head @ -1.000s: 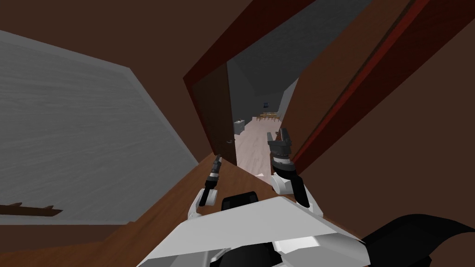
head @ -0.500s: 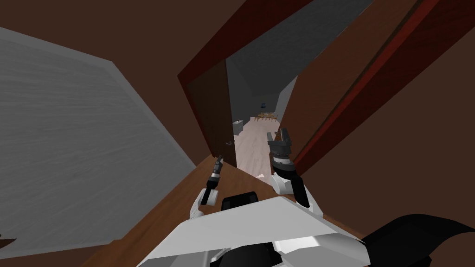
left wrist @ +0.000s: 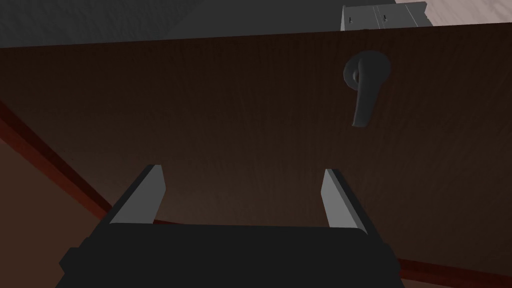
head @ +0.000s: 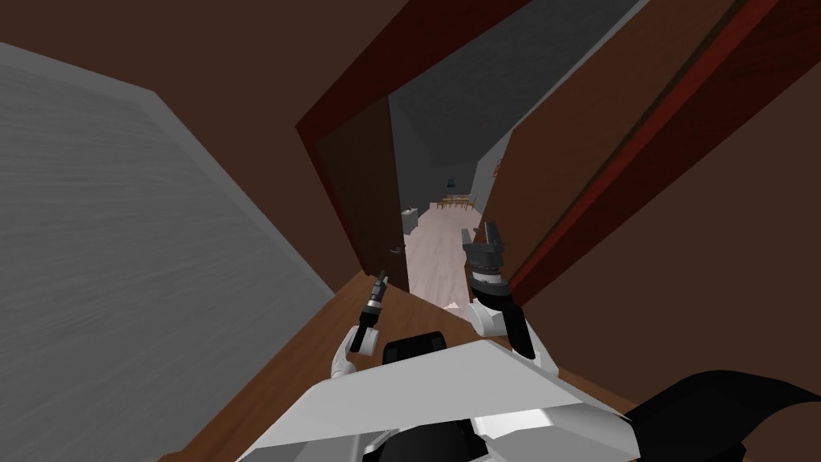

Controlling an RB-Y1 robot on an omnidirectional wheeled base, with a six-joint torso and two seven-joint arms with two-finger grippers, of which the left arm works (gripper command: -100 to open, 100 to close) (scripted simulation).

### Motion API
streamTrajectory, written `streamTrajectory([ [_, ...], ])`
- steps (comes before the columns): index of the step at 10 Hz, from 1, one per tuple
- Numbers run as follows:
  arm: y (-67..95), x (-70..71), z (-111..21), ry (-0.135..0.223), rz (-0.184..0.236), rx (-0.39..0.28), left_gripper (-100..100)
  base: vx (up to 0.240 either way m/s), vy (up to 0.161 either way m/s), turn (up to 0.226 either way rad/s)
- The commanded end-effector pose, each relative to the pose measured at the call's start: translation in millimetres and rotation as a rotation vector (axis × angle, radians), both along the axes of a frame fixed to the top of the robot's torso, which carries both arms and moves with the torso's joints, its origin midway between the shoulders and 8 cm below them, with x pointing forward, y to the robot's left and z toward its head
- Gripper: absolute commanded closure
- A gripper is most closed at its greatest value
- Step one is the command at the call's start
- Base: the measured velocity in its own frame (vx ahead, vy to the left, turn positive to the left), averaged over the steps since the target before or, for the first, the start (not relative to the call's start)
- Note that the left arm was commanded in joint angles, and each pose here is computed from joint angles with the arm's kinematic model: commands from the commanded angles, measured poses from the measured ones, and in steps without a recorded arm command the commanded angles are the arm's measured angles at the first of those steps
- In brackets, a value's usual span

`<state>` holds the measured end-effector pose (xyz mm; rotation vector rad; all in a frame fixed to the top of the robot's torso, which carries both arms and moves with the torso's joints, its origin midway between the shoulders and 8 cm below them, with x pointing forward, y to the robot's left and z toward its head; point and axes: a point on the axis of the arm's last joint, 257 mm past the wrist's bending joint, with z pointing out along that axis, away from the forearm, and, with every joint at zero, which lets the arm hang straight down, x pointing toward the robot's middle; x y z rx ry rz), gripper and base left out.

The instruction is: Push the door open

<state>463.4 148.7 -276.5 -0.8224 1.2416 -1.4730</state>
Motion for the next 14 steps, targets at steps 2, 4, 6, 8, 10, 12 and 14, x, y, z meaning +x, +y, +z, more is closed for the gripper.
streamTrajectory([
  [2, -2.5, 0.4, -13.8, 0.029, -0.013, -0.003, -100, 0.083, 0.063, -0.073],
  [4, -4.5, 1.1, -24.0, 0.051, -0.022, -0.005, -100, 0.080, 0.063, -0.074],
  [6, -6.3, 1.6, -33.3, 0.071, -0.030, -0.007, -100, 0.076, 0.057, -0.072],
  [8, -8.0, 2.0, -42.4, 0.091, -0.038, -0.008, -100, 0.068, 0.061, -0.063],
  [10, -9.5, 2.1, -51.4, 0.111, -0.046, -0.009, -100, 0.072, 0.063, -0.082],
  [12, -10.8, 2.1, -59.2, 0.129, -0.052, -0.010, -100, 0.069, 0.060, -0.054],
  [14, -11.9, 1.9, -66.7, 0.146, -0.058, -0.011, -100, 0.071, 0.057, -0.060],
])
